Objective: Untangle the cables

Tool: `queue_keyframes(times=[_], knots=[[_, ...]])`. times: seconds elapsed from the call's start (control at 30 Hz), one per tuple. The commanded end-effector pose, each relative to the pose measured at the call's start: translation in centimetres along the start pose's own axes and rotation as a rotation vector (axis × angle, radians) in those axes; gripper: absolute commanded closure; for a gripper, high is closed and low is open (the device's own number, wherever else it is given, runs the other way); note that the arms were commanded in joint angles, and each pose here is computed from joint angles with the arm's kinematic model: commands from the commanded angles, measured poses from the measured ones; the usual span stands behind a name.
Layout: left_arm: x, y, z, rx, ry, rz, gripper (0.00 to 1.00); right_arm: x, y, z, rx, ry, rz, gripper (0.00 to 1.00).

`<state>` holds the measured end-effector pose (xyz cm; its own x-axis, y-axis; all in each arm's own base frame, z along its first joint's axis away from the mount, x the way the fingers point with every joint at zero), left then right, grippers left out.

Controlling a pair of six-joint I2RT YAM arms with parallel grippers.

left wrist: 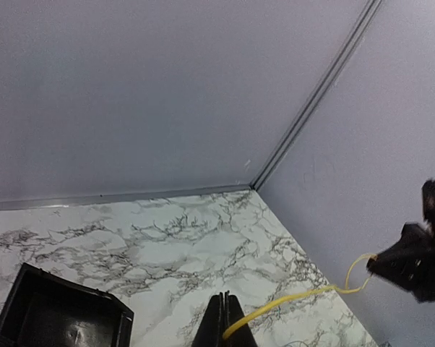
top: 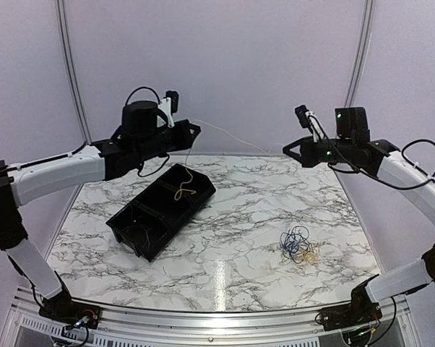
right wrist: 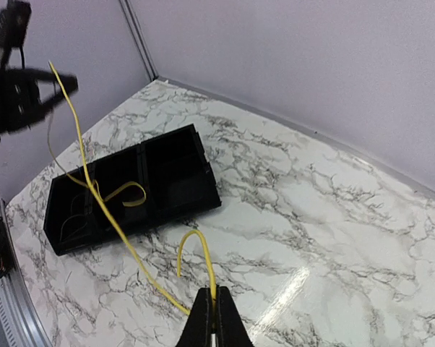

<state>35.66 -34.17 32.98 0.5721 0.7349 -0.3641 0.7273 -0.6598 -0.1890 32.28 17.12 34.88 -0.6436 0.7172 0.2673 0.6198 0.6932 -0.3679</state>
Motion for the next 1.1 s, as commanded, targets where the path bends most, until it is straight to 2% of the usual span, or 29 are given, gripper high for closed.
queue_keyframes(times=[0.0,0.23,0.33,0.4,0.5,0.57,0.83,1.07], knots=[[1.8,-3.5,-3.6,-0.113,-0.063,-0.043,1.0,3.7,0.7,2.4,0.048,-0.089,-0.115,0.97],[5.1,-6.5,-3.6,-0.135,-0.062,-0.123,1.0,4.1,2.6,4.2,0.101,-0.112,-0.139,0.95],[6.0,-7.4,-2.9,-0.131,-0.056,-0.141,1.0,4.3,3.2,3.9,0.102,-0.122,-0.153,0.9],[6.4,-7.7,-2.4,-0.131,-0.049,-0.143,1.0,4.6,3.5,3.7,0.104,-0.13,-0.168,0.82],[6.8,-7.8,-1.4,-0.122,-0.041,-0.14,1.0,5.5,3.7,3.5,0.108,-0.141,-0.233,0.62],[7.0,-7.8,-0.9,-0.116,-0.038,-0.139,1.0,6.1,3.8,3.5,0.117,-0.148,-0.27,0.55],[7.9,-7.2,1.1,-0.083,-0.008,-0.145,1.0,5.8,3.5,3.7,0.116,-0.182,-0.228,0.54],[10.3,-7.1,3.6,-0.041,-0.012,-0.189,1.0,5.4,3.1,4.3,0.128,-0.205,-0.193,0.53]])
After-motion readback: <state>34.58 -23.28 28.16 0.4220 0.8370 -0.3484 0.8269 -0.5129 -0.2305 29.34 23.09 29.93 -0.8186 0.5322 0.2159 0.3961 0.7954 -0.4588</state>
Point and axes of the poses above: each gripper's point midway between its finger pads, its own y axis out along the fingers, its own x axis along the line the jaws close on, z = x × y, the point moved 5 cm from there along -y, back along the fingers, and after that the axes turned 5 degrees about y, right-handed, at the moved point
